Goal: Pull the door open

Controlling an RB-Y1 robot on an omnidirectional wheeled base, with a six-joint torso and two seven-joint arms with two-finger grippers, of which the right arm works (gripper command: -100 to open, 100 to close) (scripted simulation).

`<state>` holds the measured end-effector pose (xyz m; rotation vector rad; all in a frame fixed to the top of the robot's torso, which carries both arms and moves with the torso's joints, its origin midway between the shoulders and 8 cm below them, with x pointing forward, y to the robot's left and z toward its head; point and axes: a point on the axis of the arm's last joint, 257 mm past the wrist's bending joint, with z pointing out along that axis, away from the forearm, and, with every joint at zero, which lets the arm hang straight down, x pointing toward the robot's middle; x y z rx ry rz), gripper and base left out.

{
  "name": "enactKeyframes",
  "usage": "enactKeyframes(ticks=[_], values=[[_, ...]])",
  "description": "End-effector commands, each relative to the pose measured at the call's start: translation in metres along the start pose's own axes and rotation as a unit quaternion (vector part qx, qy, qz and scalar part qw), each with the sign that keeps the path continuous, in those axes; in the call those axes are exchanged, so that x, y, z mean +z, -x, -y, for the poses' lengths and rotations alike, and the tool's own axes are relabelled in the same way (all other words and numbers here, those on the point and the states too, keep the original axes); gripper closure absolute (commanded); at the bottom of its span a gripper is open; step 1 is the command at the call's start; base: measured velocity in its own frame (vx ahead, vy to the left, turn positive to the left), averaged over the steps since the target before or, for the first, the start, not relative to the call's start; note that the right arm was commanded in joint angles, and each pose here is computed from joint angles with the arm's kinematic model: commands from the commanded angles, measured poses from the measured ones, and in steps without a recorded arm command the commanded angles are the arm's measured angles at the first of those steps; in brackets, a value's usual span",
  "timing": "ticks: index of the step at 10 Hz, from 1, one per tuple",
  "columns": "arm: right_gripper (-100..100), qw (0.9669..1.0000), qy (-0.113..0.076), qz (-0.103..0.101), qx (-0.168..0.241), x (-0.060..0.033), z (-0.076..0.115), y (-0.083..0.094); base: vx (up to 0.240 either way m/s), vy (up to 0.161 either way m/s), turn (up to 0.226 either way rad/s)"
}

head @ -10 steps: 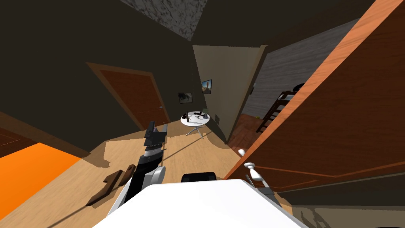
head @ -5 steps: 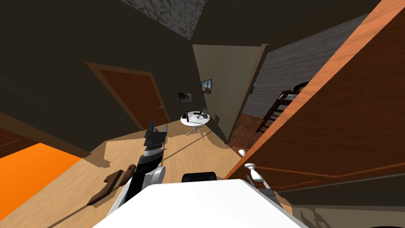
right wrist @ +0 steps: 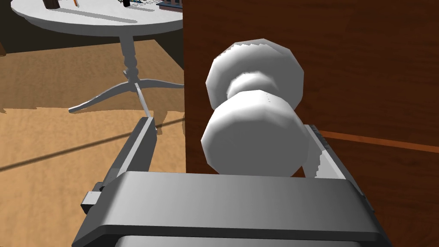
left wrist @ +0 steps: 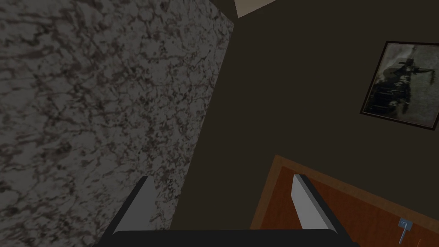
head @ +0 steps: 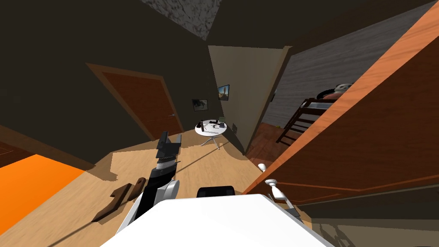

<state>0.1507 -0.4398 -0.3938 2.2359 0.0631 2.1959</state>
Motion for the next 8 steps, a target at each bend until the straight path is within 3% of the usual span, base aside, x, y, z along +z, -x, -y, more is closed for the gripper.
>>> enactKeyframes(ticks=[1, 2, 6, 8], values=[[100, 0.9997, -0.019, 0.001, 0.016, -0.0079, 0.024, 0.005, -0.057, -0.062, -0.032], [100, 0.9994, -0.030, 0.000, 0.018, -0.0148, 0.033, 0.005, -0.088, -0.075, -0.041], [100, 0.9988, -0.044, -0.004, 0.019, -0.0236, 0.042, 0.003, -0.074, -0.056, -0.022], [100, 0.9983, -0.054, -0.010, 0.018, -0.0319, 0.048, -0.001, -0.106, -0.131, -0.037]])
